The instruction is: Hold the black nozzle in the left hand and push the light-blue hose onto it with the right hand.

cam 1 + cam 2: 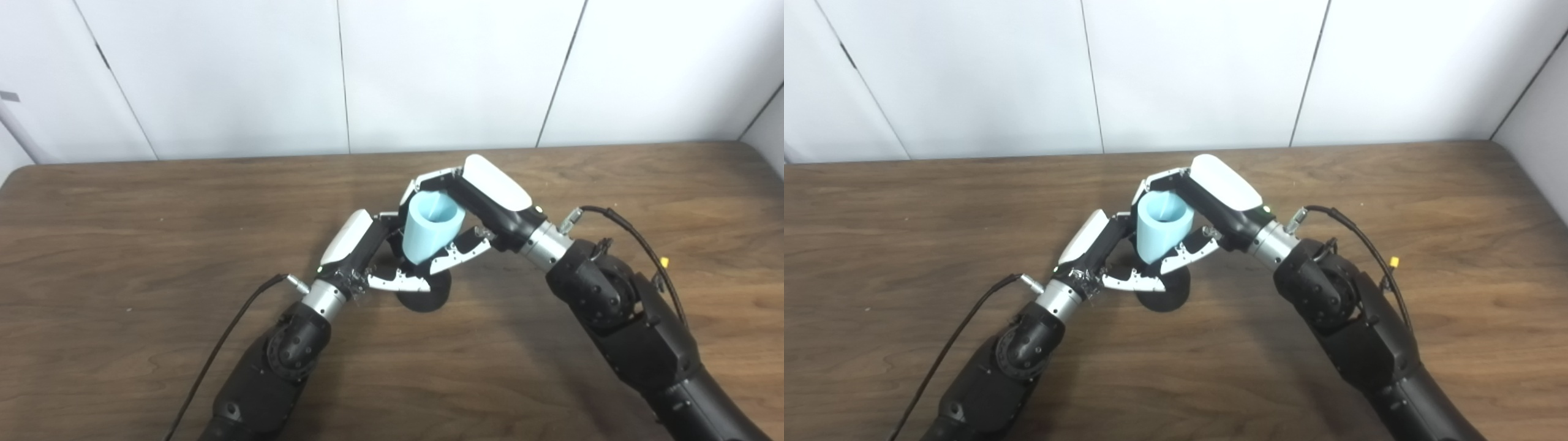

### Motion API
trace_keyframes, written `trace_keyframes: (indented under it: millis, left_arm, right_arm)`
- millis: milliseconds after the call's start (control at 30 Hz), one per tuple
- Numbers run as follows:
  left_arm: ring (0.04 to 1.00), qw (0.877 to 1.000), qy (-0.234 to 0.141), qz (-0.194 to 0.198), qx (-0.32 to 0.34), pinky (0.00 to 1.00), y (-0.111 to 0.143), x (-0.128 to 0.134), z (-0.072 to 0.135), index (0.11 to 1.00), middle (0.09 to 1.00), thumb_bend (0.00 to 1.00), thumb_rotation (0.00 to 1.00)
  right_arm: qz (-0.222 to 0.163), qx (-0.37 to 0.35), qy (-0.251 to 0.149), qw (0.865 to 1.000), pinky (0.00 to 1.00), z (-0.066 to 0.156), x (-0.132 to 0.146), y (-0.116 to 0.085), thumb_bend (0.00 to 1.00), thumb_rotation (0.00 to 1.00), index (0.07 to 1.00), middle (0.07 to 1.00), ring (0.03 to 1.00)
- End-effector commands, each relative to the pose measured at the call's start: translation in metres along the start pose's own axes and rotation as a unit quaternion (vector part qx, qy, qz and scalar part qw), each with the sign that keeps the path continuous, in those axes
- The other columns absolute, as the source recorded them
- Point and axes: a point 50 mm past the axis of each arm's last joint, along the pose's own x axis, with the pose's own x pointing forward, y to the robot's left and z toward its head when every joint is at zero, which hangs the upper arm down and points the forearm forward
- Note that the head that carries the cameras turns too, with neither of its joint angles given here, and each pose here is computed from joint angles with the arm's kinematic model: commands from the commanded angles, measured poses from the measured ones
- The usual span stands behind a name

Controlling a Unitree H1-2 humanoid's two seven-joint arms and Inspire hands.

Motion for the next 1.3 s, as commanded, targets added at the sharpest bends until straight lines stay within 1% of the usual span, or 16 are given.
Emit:
trace_keyframes:
  millis: [0,33,67,100,167,233,300,367,433,533,700,767,867,1000,1167,1267]
  left_arm:
    - [0.43,0.995,0.087,-0.05,-0.008,0.43,-0.034,-0.041,-0.035,0.527,0.465,0.5,0.0]
    - [0.429,0.995,0.087,-0.05,-0.008,0.43,-0.034,-0.041,-0.034,0.526,0.466,0.5,0.0]
    - [0.429,0.995,0.087,-0.051,-0.008,0.43,-0.034,-0.041,-0.034,0.526,0.466,0.5,0.0]
    - [0.428,0.995,0.086,-0.051,-0.007,0.43,-0.035,-0.041,-0.033,0.527,0.465,0.5,0.0]
    - [0.427,0.995,0.084,-0.051,-0.006,0.43,-0.036,-0.041,-0.033,0.528,0.464,0.5,0.0]
    - [0.427,0.995,0.085,-0.051,-0.007,0.43,-0.037,-0.041,-0.033,0.527,0.465,0.5,0.0]
    - [0.426,0.995,0.086,-0.051,-0.008,0.43,-0.037,-0.041,-0.033,0.527,0.465,0.5,0.0]
    - [0.428,0.995,0.087,-0.051,-0.007,0.44,-0.036,-0.041,-0.033,0.527,0.466,0.5,0.0]
    - [0.429,0.995,0.085,-0.048,-0.008,0.43,-0.035,-0.041,-0.033,0.528,0.465,0.5,0.0]
    - [0.427,0.995,0.085,-0.046,-0.009,0.43,-0.034,-0.042,-0.035,0.528,0.467,0.5,0.0]
    - [0.425,0.995,0.085,-0.043,-0.008,0.42,-0.033,-0.041,-0.035,0.528,0.468,0.5,0.0]
    - [0.428,0.995,0.084,-0.042,-0.009,0.43,-0.033,-0.042,-0.036,0.528,0.467,0.5,0.0]
    - [0.429,0.996,0.084,-0.041,-0.012,0.43,-0.033,-0.042,-0.036,0.528,0.469,0.5,0.0]
    - [0.431,0.996,0.081,-0.039,-0.01,0.43,-0.033,-0.042,-0.037,0.528,0.467,0.5,0.0]
    - [0.435,0.995,0.086,-0.041,-0.006,0.44,-0.032,-0.042,-0.035,0.527,0.465,0.5,0.0]
    - [0.436,0.995,0.087,-0.04,-0.007,0.44,-0.032,-0.041,-0.034,0.524,0.466,0.5,0.0]
  right_arm:
    - [0.109,-0.039,0.039,0.992,0.46,-0.01,-0.007,0.018,0.51,0.0,0.485,0.502,0.422]
    - [0.125,-0.044,0.047,0.99,0.5,-0.008,-0.005,0.017,0.52,0.0,0.488,0.496,0.422]
    - [0.139,-0.047,0.053,0.988,0.48,-0.006,-0.002,0.015,0.52,0.0,0.494,0.487,0.415]
    - [0.156,-0.046,0.066,0.985,0.43,-0.003,0.0,0.014,0.52,0.0,0.504,0.474,0.403]
    - [0.181,-0.04,0.085,0.979,0.41,0.0,0.003,0.012,0.52,0.0,0.516,0.471,0.398]
    - [0.195,-0.034,0.096,0.975,0.41,0.002,0.004,0.011,0.52,0.0,0.527,0.464,0.398]
    - [0.203,-0.035,0.1,0.973,0.38,0.002,0.004,0.012,0.52,0.0,0.529,0.467,0.391]
    - [0.209,-0.038,0.106,0.972,0.36,0.003,0.004,0.012,0.51,0.0,0.53,0.469,0.389]
    - [0.212,-0.035,0.113,0.97,0.34,0.003,0.002,0.012,0.51,0.0,0.529,0.471,0.384]
    - [0.213,-0.03,0.118,0.969,0.38,0.002,0.0,0.014,0.52,0.0,0.506,0.484,0.393]
    - [0.212,-0.017,0.131,0.968,0.38,-0.003,-0.007,0.019,0.52,0.0,0.495,0.502,0.397]
    - [0.209,-0.011,0.14,0.968,0.37,-0.005,-0.009,0.022,0.52,0.0,0.5,0.496,0.391]
    - [0.203,0.002,0.156,0.967,0.38,-0.008,-0.014,0.027,0.52,0.0,0.502,0.498,0.397]
    - [0.192,0.034,0.182,0.964,0.39,-0.008,-0.021,0.033,0.52,0.0,0.496,0.506,0.405]
    - [0.192,0.046,0.183,0.963,0.38,-0.007,-0.025,0.041,0.52,0.0,0.498,0.506,0.404]
    - [0.19,0.048,0.179,0.964,0.39,-0.006,-0.025,0.042,0.52,0.0,0.492,0.507,0.409]
